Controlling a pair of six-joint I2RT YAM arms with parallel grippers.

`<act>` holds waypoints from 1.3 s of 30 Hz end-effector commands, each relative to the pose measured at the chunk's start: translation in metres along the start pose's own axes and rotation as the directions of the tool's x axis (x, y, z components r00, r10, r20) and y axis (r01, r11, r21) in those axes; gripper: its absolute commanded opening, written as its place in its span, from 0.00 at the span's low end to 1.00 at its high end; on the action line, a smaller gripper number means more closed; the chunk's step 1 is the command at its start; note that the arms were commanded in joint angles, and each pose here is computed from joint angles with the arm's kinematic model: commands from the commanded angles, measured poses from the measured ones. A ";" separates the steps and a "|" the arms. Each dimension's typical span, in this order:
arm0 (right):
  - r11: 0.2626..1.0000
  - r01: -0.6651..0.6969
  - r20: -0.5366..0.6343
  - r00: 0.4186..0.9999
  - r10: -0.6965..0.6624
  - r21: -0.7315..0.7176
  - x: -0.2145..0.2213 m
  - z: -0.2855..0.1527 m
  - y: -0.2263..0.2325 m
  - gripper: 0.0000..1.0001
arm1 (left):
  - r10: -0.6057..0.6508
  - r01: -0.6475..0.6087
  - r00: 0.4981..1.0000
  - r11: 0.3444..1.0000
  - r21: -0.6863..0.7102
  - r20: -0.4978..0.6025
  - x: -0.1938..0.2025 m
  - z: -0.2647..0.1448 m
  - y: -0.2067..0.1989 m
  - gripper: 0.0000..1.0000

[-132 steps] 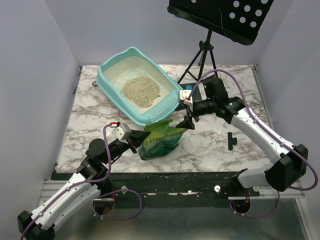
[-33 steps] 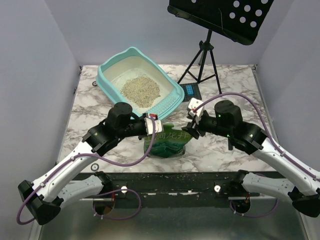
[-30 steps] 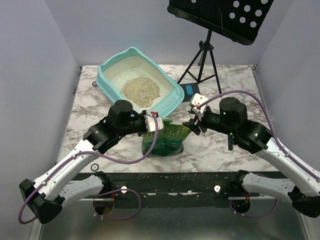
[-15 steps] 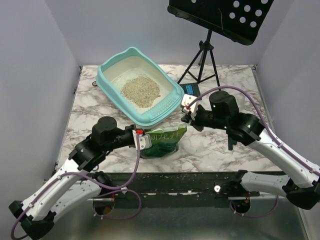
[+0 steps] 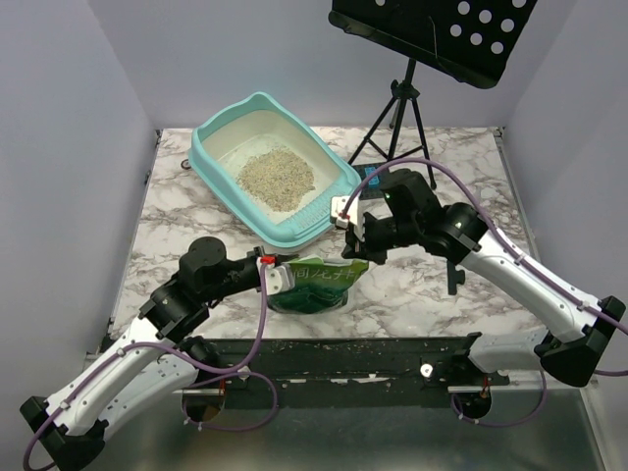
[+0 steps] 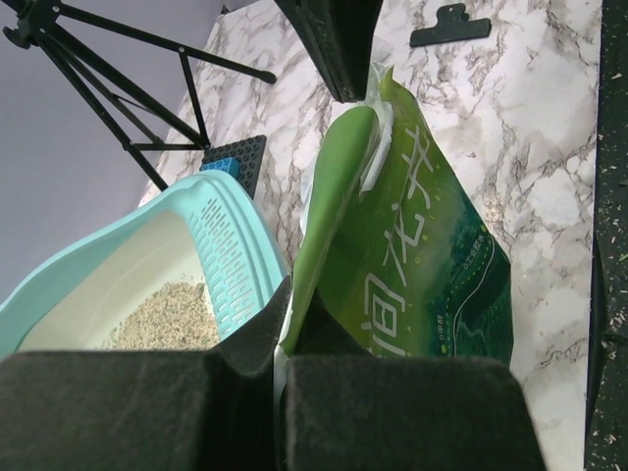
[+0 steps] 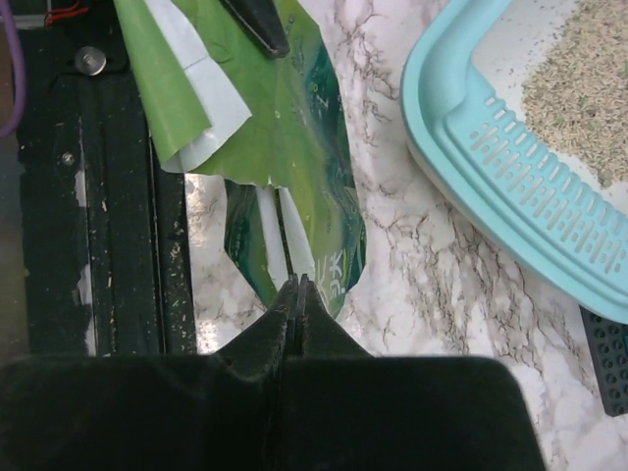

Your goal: Fill the litter box with clean litter

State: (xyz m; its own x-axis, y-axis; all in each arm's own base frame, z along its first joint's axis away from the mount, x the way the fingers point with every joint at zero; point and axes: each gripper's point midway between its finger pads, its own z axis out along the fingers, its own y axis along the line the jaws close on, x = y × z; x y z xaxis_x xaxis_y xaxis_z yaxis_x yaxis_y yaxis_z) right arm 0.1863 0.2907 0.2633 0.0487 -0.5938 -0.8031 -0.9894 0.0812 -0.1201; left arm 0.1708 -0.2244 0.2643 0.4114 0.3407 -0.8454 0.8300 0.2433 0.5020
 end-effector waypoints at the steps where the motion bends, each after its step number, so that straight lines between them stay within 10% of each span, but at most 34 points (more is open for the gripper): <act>1: 0.997 0.006 0.008 1.000 -0.006 -0.078 -0.005 0.000 0.011 0.01 | 0.036 -0.035 0.990 0.999 -0.013 0.133 -0.032 0.001 0.004 0.00; 39: 0.989 -0.036 -0.033 0.999 0.031 -0.143 0.020 0.055 0.002 0.01 | 0.043 -0.042 0.990 0.999 -0.004 0.136 -0.037 -0.005 0.000 0.00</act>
State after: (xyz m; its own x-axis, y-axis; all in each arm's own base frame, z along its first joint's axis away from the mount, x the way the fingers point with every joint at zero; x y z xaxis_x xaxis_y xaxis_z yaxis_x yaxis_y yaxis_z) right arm 0.1893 0.3208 0.2214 0.0164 -0.5999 -0.7999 -0.9999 -0.0056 -0.0163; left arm 0.1656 -0.2266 0.2610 0.4062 0.3362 -0.8497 0.8379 0.2339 0.4931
